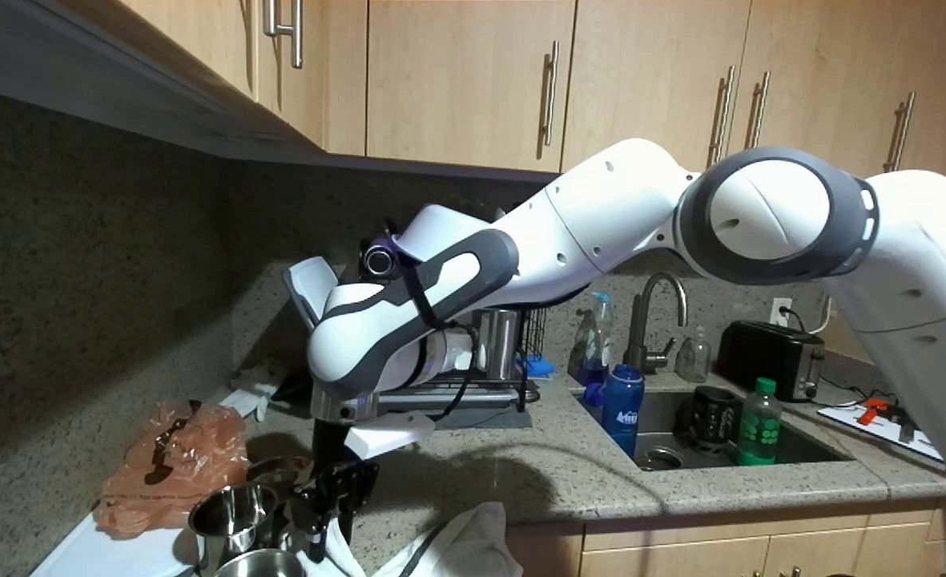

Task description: Move the white towel to the right

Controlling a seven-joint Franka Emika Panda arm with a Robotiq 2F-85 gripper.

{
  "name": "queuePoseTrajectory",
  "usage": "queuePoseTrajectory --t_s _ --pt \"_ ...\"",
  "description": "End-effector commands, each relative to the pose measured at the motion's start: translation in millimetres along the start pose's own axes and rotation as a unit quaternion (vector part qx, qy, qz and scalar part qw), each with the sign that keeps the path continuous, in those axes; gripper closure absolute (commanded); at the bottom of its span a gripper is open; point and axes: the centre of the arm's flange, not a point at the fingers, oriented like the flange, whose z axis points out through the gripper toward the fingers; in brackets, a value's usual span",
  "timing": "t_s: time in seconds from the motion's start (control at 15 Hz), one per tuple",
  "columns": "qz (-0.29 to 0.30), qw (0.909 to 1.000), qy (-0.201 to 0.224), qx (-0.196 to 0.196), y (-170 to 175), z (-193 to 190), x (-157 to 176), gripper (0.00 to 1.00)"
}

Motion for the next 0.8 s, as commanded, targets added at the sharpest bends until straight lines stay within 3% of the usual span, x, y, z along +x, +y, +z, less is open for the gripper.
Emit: queuePoseTrajectory --t_s 0.0,0.13,0.2,0.47,0.73 --pt "0.007 0.9999 0.001 -0.008 -3 -3 8 0.84" --pt "0.007 0.9999 0.004 -0.007 -3 -4 7 0.98" --pt "0.007 0.9999 0.006 -0.006 -3 -4 7 1.0" --pt "0.002 0.9997 0.023 -0.004 -9 -16 -4 0.99" --pt "0.016 0.9977 0.065 0.007 -13 -42 -13 0.99"
